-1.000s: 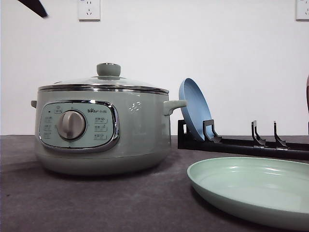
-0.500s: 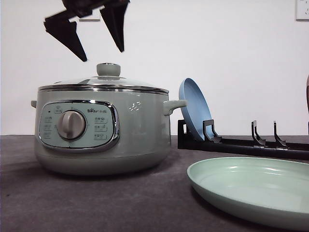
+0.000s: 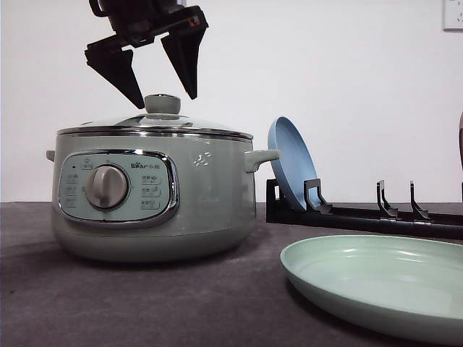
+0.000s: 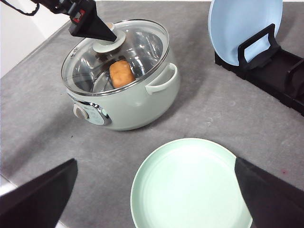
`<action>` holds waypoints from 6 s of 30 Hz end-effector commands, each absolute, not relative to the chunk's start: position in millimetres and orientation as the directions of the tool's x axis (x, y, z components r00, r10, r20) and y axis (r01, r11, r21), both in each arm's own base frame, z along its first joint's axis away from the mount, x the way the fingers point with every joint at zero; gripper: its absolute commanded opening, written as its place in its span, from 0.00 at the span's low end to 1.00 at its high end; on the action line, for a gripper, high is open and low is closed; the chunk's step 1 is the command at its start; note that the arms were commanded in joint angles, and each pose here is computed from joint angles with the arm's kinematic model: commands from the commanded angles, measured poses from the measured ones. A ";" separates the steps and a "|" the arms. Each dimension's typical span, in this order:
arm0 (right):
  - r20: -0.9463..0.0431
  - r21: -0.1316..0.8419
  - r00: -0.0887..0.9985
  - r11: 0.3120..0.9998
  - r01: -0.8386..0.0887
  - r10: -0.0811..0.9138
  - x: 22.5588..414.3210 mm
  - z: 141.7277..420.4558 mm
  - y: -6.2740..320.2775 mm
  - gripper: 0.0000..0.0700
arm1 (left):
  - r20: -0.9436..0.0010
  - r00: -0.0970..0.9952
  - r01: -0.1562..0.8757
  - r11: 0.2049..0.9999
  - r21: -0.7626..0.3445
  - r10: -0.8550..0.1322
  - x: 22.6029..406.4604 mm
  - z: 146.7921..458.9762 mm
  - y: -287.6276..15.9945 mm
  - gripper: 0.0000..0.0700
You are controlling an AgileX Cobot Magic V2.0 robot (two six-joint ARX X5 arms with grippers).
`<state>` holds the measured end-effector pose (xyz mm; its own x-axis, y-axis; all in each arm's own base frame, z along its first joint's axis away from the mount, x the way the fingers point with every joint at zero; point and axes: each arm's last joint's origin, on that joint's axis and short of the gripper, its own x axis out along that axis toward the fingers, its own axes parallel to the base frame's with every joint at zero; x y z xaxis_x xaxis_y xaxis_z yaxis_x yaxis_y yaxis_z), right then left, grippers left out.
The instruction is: Transfer potato from steamer to green plate
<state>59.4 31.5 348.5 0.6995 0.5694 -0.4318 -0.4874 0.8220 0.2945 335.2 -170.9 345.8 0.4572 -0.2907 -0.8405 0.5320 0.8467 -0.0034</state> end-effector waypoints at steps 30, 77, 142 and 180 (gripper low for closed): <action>-0.419 0.300 0.705 0.820 -0.487 0.572 59.6 351.3 31.7 0.99 | -0.858 0.433 0.546 0.838 0.006 -0.275 348.1 331.3 -179.9 0.19; -0.426 0.300 0.704 0.822 -0.483 0.569 59.3 350.7 31.5 0.99 | -0.757 0.631 0.353 0.932 0.083 -0.172 335.2 428.2 -108.4 0.01; -0.790 0.180 0.200 0.531 -0.828 0.580 348.1 303.5 308.2 0.88 | -0.754 0.656 0.030 0.998 0.061 0.026 347.9 431.5 -1.2 0.01; -0.833 0.128 0.201 0.534 -0.836 0.515 374.5 219.5 341.8 0.70 | -0.752 0.659 0.023 0.998 0.061 0.031 348.3 431.7 1.5 0.01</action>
